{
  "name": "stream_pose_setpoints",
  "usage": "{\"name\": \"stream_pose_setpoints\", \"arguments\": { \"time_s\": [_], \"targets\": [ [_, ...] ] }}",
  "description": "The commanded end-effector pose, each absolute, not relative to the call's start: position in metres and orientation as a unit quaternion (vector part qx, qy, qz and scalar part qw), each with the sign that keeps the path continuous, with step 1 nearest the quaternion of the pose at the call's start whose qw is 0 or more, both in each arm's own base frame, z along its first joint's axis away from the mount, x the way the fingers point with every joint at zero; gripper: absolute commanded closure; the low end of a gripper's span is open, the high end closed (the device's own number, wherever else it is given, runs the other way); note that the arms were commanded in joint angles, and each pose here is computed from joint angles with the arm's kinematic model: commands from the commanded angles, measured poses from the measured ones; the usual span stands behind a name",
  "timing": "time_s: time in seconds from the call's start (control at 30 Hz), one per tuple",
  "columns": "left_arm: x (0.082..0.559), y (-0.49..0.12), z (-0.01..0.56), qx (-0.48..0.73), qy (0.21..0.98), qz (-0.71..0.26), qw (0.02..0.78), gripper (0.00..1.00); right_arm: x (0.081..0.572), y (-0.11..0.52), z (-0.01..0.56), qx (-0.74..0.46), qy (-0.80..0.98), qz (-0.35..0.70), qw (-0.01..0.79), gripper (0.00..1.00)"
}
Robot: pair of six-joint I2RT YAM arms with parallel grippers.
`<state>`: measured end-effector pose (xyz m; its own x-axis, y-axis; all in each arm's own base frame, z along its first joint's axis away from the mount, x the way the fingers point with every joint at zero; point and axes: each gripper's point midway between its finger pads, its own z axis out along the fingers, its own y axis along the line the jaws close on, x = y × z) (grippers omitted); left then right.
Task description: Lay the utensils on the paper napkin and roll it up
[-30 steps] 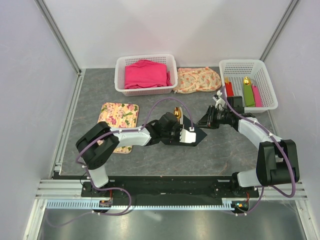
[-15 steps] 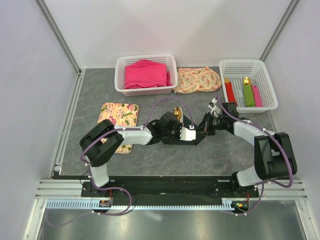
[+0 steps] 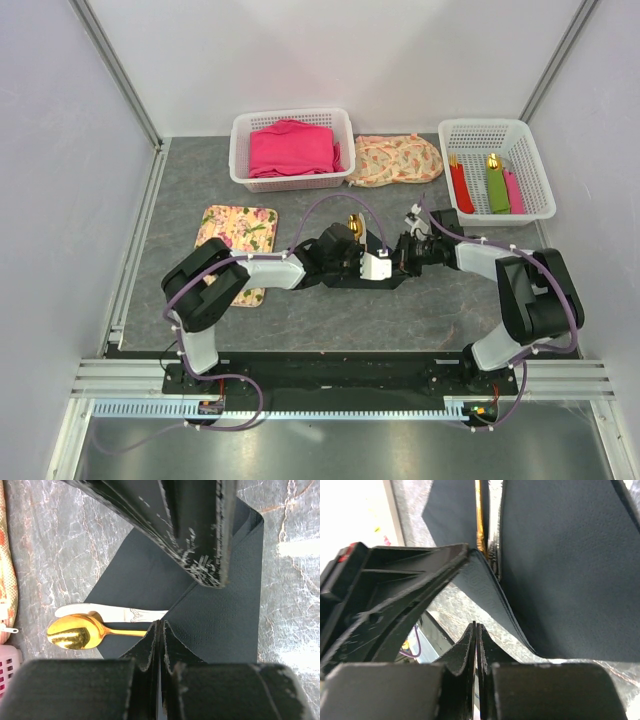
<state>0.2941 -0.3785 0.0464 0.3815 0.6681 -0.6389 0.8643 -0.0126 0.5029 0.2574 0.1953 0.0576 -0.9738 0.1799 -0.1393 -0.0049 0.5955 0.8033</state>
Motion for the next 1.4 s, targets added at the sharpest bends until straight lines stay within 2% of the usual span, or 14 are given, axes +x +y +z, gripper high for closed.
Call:
{"name": "stream_pose_setpoints", "arguments": {
  "time_s": [0.0, 0.27, 0.37, 0.47, 0.5, 0.67, 0.97, 1.37],
  "targets": [
    [0.311, -0.388, 0.063, 0.694, 0.530, -0.098, 0.478, 0.98, 0.259, 0.199, 0.048, 0.042, 0.890, 0.442, 0.102, 0.94],
    [0.312, -0.388, 0.064, 0.693, 0.530, -0.099, 0.479, 0.98, 0.259, 0.197, 0.033, 0.050, 0.900, 0.424, 0.092, 0.96],
    [0.311, -0.388, 0.072, 0.686, 0.533, -0.103, 0.484, 0.92, 0.260, 0.196, 0.029, 0.053, 0.902, 0.420, 0.089, 0.96],
    [0.310, -0.387, 0.086, 0.673, 0.543, -0.111, 0.490, 0.80, 0.261, 0.195, 0.026, 0.054, 0.904, 0.415, 0.088, 0.97],
    [0.309, -0.385, 0.088, 0.668, 0.549, -0.116, 0.489, 0.72, 0.261, 0.195, 0.025, 0.055, 0.905, 0.413, 0.088, 0.97],
    [0.297, -0.373, 0.106, 0.649, 0.576, -0.139, 0.477, 0.48, 0.262, 0.195, 0.024, 0.055, 0.906, 0.411, 0.087, 0.97],
    [0.260, -0.363, 0.096, 0.646, 0.616, -0.218, 0.395, 0.48, 0.264, 0.195, 0.025, 0.056, 0.906, 0.411, 0.089, 0.97],
    [0.274, -0.378, 0.075, 0.616, 0.667, -0.237, 0.346, 0.51, 0.265, 0.199, 0.030, 0.049, 0.903, 0.417, 0.090, 0.97]
  ]
}}
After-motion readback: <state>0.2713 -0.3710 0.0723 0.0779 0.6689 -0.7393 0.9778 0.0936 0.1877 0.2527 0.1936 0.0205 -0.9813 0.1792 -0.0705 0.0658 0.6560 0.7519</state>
